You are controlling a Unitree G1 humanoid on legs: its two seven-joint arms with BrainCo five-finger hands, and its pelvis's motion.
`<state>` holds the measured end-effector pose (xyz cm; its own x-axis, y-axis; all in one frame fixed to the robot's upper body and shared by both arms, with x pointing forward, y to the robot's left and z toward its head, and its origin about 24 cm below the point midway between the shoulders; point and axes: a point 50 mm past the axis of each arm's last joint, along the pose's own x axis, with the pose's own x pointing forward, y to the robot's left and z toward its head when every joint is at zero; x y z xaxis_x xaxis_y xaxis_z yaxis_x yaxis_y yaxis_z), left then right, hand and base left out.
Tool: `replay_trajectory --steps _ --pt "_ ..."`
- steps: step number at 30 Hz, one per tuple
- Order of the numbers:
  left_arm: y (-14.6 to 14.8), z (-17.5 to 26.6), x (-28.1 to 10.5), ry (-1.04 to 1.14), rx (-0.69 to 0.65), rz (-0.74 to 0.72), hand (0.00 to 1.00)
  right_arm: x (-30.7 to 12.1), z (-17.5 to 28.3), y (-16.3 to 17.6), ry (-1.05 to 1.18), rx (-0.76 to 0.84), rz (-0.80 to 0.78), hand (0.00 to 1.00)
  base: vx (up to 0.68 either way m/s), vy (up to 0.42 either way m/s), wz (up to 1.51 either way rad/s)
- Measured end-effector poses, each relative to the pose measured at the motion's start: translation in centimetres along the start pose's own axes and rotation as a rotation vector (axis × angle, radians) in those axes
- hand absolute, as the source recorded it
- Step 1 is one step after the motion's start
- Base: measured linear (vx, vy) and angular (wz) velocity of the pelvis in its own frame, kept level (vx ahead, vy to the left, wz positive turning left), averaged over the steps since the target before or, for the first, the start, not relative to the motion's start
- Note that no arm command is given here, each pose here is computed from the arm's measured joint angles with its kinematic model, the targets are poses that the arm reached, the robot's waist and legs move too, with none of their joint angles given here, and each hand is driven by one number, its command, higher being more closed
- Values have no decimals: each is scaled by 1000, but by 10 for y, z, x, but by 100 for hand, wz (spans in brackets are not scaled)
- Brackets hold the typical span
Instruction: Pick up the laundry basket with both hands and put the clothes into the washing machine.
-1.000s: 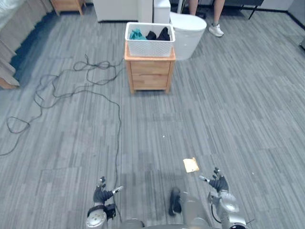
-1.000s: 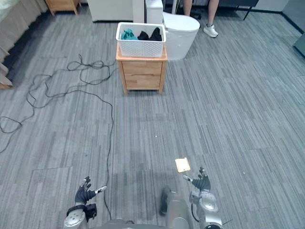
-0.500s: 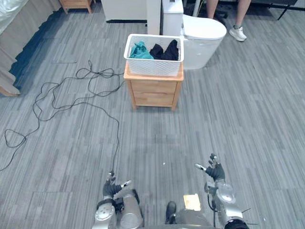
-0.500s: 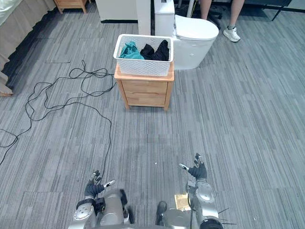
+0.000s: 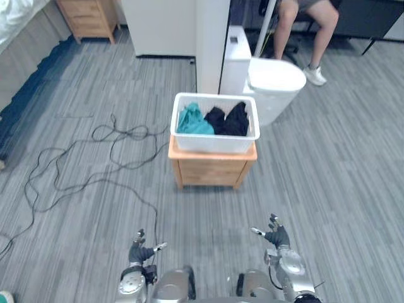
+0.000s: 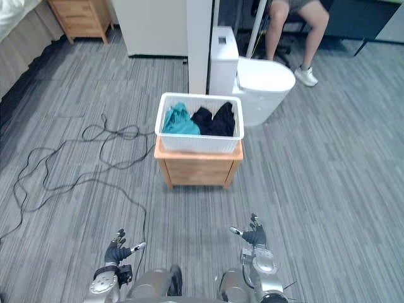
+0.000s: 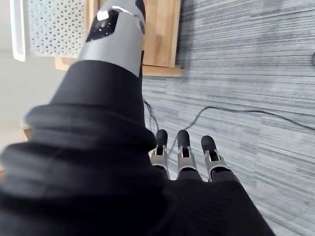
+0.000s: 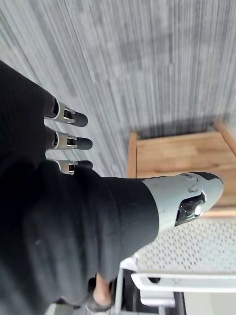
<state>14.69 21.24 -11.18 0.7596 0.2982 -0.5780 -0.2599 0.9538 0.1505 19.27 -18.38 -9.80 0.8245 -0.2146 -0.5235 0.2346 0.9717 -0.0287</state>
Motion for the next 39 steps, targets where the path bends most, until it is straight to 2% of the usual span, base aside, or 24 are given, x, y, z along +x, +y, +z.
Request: replay_trajectory --steps 4,8,13,16,22,30,35,39 --pt "-7 -7 -3 22 29 -24 0 -9 -16 -9 56 -12 -21 0 498 -168 49" --pt "-23 -11 -8 41 -39 -33 0 -15 -6 -11 -12 -1 -19 0 499 -225 5" --pt "-29 -6 -6 24 -39 -52 0 -13 2 -5 -44 39 -21 0 388 -74 -27" --pt "-29 -7 -6 26 -39 -51 0 -10 1 -16 -31 55 -75 0 269 141 -39" --pt "-16 -10 -5 35 -12 -26 0 -17 -12 -28 11 53 -127 0 149 131 -13" --pt "17 14 -11 -98 -86 84 0 -13 25 -40 -146 62 -171 0 -7 24 -16" --pt "28 38 -1 -175 -73 114 0 -2 44 -29 -198 3 -113 0 -6 14 -13" --pt "28 74 19 -265 -53 121 0 17 72 -4 -250 -50 -25 0 -10 29 -17"
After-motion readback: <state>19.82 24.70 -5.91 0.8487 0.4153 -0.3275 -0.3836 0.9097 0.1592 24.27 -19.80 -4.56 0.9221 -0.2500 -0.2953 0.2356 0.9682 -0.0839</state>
